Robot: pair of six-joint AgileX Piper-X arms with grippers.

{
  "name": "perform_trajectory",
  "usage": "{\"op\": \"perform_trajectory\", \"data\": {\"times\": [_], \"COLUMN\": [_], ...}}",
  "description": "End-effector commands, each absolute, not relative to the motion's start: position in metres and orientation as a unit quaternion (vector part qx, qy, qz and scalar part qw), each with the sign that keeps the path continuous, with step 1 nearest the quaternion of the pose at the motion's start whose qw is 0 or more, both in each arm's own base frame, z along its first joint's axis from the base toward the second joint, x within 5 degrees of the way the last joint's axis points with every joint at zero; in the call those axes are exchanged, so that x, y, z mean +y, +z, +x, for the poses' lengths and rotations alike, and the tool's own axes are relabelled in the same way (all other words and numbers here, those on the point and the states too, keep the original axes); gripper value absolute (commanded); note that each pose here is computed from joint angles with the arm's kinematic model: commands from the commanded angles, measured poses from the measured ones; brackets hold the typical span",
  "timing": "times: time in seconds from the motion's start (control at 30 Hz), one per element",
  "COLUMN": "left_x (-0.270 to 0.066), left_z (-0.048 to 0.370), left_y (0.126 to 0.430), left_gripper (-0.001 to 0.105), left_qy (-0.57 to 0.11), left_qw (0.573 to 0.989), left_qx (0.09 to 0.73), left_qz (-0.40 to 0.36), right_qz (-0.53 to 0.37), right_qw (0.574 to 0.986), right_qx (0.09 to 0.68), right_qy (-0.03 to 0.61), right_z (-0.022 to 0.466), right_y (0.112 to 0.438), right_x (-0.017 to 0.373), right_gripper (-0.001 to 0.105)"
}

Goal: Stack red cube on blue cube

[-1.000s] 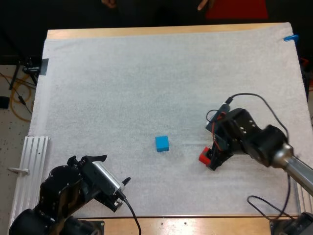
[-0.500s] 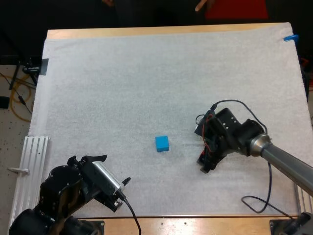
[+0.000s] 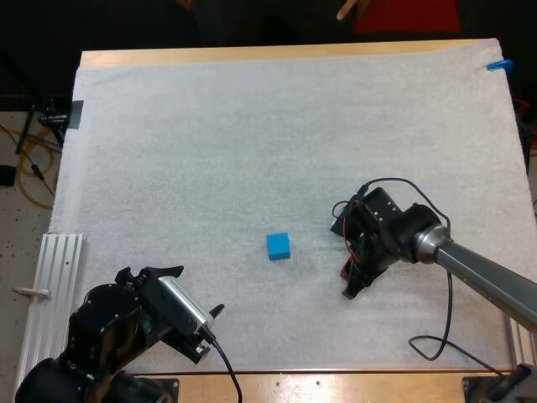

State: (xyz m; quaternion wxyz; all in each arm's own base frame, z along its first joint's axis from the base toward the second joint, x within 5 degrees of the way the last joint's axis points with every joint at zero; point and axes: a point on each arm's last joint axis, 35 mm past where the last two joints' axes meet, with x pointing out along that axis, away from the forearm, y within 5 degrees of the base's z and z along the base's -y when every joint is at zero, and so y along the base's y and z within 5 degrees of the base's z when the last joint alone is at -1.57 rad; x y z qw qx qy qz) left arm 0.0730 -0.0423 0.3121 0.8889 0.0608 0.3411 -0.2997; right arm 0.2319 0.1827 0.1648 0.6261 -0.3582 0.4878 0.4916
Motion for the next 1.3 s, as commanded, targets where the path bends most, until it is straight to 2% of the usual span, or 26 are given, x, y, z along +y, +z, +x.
{"op": "perform_trajectory", "data": {"times": [0.0, 0.13, 0.4, 0.6, 1.0, 1.27], "left_x": [-0.043, -0.043, -0.043, -0.043, -0.043, -0.043], "left_z": [0.072, 0.072, 0.072, 0.072, 0.072, 0.072], "left_y": [0.314, 0.314, 0.314, 0.314, 0.314, 0.314], "left_gripper": [0.077, 0.077, 0.077, 0.077, 0.077, 0.077], "left_qy": [-0.307, -0.307, -0.307, -0.307, -0.306, -0.306], "left_qw": [0.888, 0.888, 0.888, 0.888, 0.888, 0.888], "left_qx": [0.336, 0.336, 0.336, 0.336, 0.336, 0.336], "left_qz": [0.064, 0.064, 0.064, 0.064, 0.062, 0.062], "right_qz": [-0.355, -0.353, -0.354, -0.355, -0.362, -0.355], "right_qw": [0.633, 0.636, 0.673, 0.688, 0.694, 0.694], "right_qx": [0.483, 0.482, 0.437, 0.416, 0.37, 0.366], "right_qy": [0.49, 0.489, 0.48, 0.478, 0.501, 0.508], "right_z": [0.235, 0.236, 0.256, 0.262, 0.252, 0.257], "right_y": [0.169, 0.173, 0.214, 0.229, 0.222, 0.217], "right_x": [0.185, 0.186, 0.201, 0.21, 0.25, 0.266], "right_gripper": [0.013, 0.013, 0.013, 0.013, 0.013, 0.013]}}
